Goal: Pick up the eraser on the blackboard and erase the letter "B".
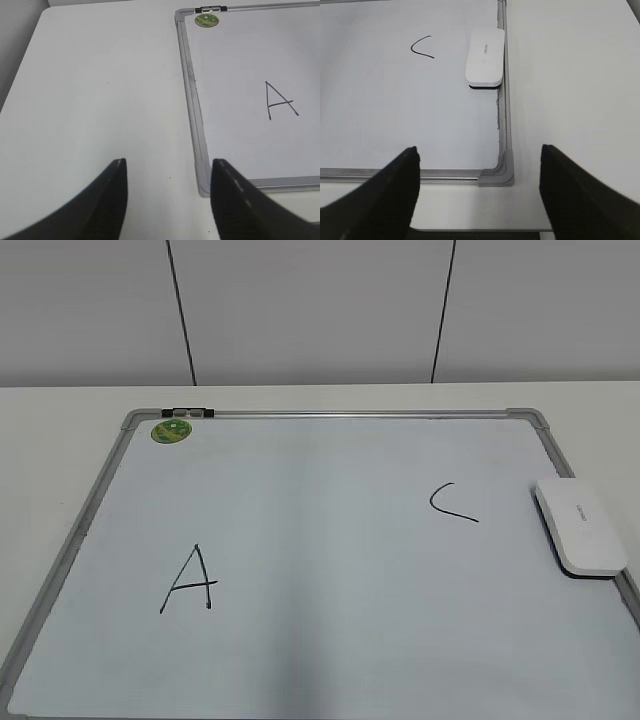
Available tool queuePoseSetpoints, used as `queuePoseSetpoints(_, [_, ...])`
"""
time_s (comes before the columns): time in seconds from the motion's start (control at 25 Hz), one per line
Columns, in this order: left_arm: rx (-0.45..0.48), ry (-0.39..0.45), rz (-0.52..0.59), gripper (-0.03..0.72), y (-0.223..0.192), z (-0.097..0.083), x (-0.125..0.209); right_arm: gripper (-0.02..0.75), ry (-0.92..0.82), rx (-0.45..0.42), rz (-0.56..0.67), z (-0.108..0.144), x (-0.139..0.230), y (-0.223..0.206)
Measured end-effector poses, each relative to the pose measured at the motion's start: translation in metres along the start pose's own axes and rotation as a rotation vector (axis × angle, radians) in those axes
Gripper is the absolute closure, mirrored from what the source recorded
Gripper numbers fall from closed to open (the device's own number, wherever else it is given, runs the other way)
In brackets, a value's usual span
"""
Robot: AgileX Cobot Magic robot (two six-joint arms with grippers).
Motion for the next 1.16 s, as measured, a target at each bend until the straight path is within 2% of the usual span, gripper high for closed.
queuePoseSetpoints(1.16, [0.0,0.0,-0.002,0.319,0.0,0.0,-0.0002,0.184,-0.001,0.002,0.0,0.0,0.0,0.0])
Point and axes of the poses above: a point on each arm's last joint axis where the gripper is mounted, y pointing back along that axis away from the gripper, z along the wrist's bending axis when the last joint is at zero, x = y × z, the point moved 1 cm from there along -y, pointing out along that axis toward the gripper, and after that the axes turned 2 degrees about y, right-handed, at the moved point
